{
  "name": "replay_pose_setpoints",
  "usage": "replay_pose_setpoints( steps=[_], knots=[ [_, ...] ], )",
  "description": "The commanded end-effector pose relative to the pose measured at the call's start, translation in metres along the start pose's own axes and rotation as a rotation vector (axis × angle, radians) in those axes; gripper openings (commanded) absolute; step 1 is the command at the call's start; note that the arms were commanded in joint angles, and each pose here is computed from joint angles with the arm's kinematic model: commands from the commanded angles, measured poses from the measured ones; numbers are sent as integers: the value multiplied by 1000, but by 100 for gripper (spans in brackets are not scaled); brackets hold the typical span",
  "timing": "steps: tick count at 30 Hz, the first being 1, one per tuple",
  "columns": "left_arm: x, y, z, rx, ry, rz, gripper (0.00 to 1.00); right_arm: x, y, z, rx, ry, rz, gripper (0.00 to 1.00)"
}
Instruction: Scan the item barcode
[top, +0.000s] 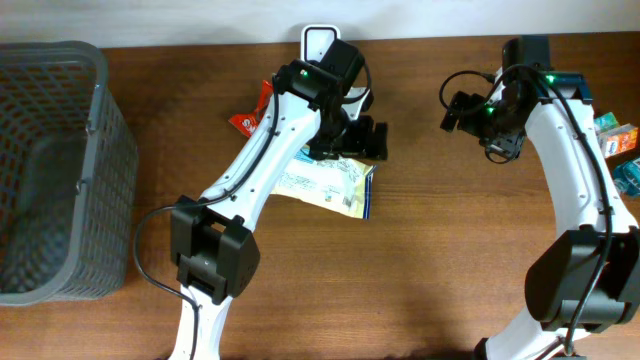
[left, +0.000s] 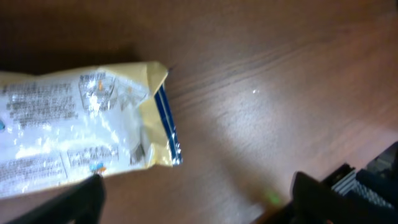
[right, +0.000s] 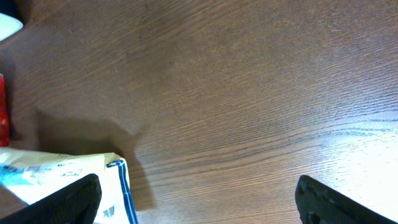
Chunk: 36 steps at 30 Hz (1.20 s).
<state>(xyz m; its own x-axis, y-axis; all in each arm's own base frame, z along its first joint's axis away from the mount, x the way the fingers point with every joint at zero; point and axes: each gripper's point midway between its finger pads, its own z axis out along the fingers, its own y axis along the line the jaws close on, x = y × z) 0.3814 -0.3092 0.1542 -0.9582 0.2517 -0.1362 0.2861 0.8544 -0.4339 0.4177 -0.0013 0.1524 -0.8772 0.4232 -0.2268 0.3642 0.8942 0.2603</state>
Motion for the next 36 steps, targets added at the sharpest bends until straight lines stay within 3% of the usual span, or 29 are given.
replay_pose_setpoints(
  steps=[1,3,5,6,12,18,21,26,31,36],
  knots=[
    [-11,-7,-15,41,-46,41,66,0,-3,2,14,0,12,98],
    [-22,17,-39,-46,-95,29,38,0,-3,2,14,0,12,98],
    [-23,85,-71,-317,-122,-60,2,0,-3,2,14,0,12,98],
    [-17,106,-79,-391,-104,-91,0,0,-3,2,14,0,12,98],
    [26,145,-27,-452,146,-162,0,0,-3,2,14,0,12,98],
    [36,143,56,-405,233,-171,0,0,-3,2,14,0,12,98],
    [32,138,87,-384,207,-242,0,0,-3,2,14,0,12,98],
    [18,87,121,-184,164,-220,0,0,-3,2,14,0,12,98],
    [4,75,121,-167,104,-294,0,0,-3,2,14,0,12,98],
    [-33,54,113,26,17,-326,0,0,-3,2,14,0,12,98]
  ],
)
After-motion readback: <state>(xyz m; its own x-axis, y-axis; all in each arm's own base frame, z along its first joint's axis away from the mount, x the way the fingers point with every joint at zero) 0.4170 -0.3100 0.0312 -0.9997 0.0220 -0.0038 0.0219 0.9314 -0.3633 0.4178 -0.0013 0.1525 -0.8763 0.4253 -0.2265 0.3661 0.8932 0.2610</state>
